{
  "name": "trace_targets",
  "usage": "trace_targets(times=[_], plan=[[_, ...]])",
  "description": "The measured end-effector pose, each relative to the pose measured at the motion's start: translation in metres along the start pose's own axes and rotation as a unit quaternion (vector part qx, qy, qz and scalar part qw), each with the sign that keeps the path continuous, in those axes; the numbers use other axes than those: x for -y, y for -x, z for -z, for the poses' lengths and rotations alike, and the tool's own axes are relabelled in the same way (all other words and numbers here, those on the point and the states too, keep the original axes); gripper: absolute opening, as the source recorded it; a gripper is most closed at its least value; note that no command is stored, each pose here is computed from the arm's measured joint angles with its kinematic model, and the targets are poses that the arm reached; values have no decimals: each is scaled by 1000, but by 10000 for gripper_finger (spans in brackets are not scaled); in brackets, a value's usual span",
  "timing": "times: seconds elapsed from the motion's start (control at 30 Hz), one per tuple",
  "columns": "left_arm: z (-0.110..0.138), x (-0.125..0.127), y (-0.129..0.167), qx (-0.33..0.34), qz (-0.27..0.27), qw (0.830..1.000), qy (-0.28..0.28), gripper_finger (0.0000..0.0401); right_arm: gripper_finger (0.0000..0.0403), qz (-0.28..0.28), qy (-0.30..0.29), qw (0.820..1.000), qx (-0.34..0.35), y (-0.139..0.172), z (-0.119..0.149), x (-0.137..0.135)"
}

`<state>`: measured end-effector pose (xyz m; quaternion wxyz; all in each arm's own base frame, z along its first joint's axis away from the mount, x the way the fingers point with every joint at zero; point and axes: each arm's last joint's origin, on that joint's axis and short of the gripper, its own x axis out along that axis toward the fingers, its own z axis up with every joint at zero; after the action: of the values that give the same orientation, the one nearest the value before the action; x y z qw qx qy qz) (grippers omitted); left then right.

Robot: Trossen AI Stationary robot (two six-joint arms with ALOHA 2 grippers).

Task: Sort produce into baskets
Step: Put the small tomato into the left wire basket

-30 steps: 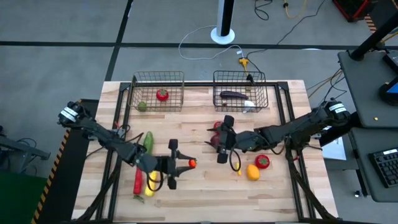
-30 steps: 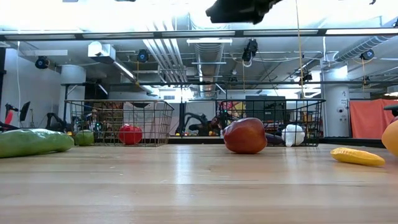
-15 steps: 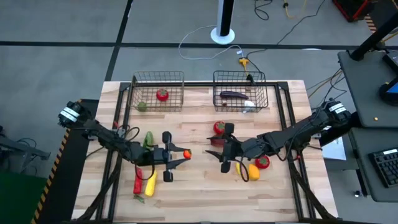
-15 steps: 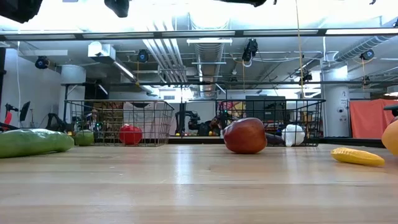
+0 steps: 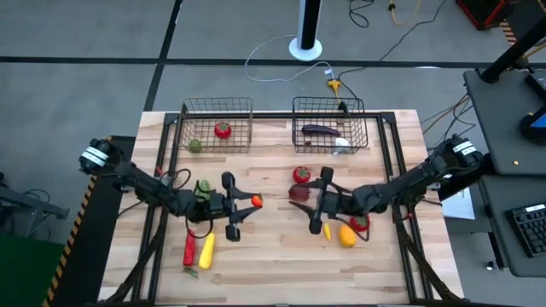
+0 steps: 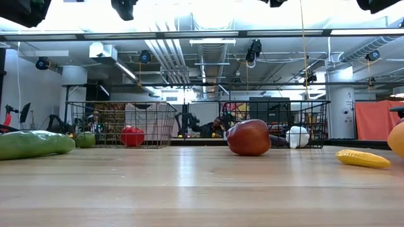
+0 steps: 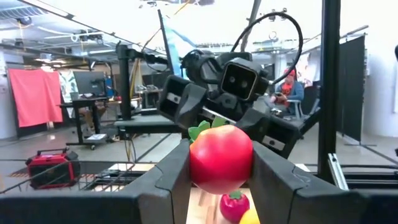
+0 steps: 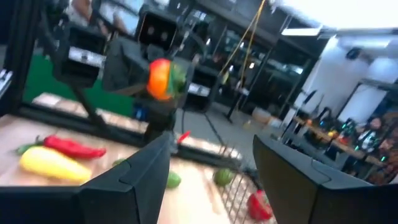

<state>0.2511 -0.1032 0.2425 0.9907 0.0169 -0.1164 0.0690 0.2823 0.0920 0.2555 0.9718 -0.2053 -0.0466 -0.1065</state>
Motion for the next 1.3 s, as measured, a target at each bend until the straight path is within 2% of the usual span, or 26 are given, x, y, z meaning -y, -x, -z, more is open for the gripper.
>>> trace_targets(times=[0.33, 0.5, 0.63, 0.83, 0.93, 1.03, 1.2, 1.3], plan=[[-6, -33, -8, -33, -53, 998, -30, 116, 221, 55, -19, 998, 4, 19, 8, 42], [-15, -64, -8, -58, -100, 992, -51, 116, 221, 98, -77, 992, -9, 22, 13, 70], [-24, -97, -7, -82, -125, 987, -66, 116, 221, 130, -116, 983, -62, 20, 24, 94], [-33, -148, -7, -151, -152, 975, -55, 116, 221, 140, -147, 967, -156, 20, 49, 122], [-39, -171, -9, -209, -162, 964, -40, 116, 221, 146, -154, 963, -165, 20, 54, 131], [-47, -194, -11, -277, -181, 943, -20, 116, 221, 155, -154, 962, -166, 20, 56, 137], [-55, -223, -15, -391, -217, 894, -13, 116, 221, 159, -151, 961, -169, 19, 58, 139], [-56, -234, -19, -451, -220, 865, -14, 116, 221, 133, -156, 964, -167, 19, 58, 138]])
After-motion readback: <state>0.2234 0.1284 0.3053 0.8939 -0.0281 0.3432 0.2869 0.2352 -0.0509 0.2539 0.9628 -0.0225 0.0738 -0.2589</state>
